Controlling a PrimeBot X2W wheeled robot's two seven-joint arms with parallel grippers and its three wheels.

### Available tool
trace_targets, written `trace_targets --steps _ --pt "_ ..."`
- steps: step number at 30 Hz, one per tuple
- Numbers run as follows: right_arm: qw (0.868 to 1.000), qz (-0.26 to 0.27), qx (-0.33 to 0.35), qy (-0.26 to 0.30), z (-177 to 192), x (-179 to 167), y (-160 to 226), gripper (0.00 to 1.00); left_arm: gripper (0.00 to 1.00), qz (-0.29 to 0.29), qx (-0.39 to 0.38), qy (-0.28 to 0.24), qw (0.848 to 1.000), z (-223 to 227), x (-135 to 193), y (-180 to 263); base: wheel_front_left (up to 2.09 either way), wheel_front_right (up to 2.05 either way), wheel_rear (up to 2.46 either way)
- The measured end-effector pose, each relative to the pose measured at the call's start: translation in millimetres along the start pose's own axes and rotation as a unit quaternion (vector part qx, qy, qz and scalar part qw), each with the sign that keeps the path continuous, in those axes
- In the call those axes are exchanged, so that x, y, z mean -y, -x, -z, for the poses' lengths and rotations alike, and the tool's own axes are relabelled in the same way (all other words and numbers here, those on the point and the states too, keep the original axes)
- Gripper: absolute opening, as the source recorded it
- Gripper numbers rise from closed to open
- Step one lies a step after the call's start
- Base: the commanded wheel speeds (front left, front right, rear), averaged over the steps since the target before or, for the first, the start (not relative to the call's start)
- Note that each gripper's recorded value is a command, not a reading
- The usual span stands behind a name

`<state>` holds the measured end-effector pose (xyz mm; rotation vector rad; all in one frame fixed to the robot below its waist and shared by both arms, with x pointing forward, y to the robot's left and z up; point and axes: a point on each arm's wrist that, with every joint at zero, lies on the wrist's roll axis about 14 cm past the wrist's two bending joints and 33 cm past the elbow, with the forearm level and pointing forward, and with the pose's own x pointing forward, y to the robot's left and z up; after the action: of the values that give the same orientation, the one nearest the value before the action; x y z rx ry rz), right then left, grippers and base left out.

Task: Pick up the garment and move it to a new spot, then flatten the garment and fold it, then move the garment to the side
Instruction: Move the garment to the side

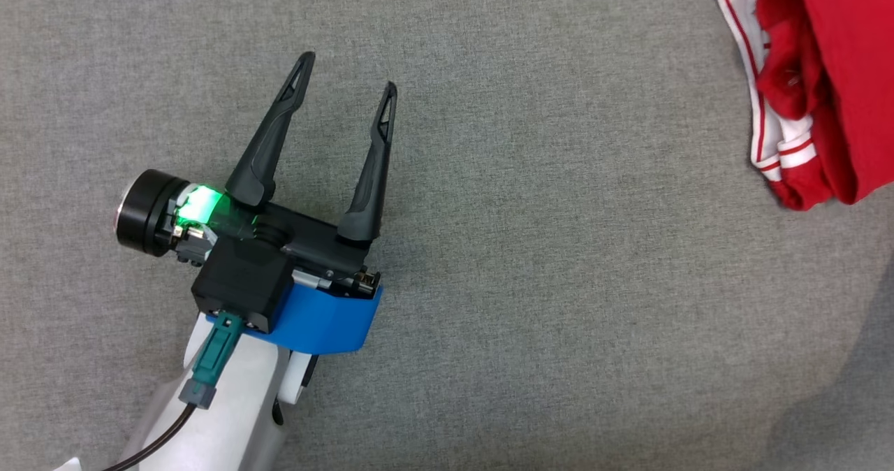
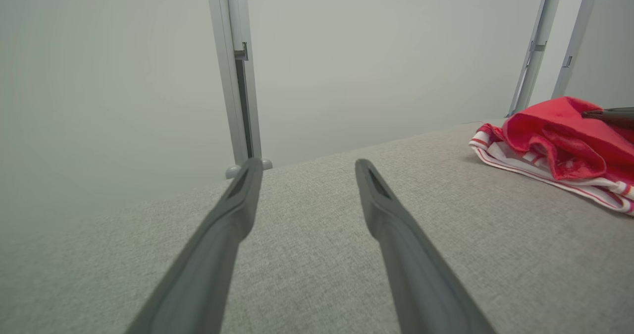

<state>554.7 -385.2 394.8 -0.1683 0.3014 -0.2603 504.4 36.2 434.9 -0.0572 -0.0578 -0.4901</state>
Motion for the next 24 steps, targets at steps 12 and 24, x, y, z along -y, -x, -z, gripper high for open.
trace_targets --steps 12,24 --pt "0.998 0.031 -0.017 0.049 7.2 11.4 14.6 0.8 1.0 0.001 0.0 -0.007 1.0 -6.4 1.6 3.1 0.0 0.0 0.0" --pt "0.997 0.013 0.081 -0.006 -28.7 -26.1 87.4 1.0 1.0 -0.046 0.01 -0.015 0.999 -49.4 -2.7 42.7 0.0 0.0 0.0"
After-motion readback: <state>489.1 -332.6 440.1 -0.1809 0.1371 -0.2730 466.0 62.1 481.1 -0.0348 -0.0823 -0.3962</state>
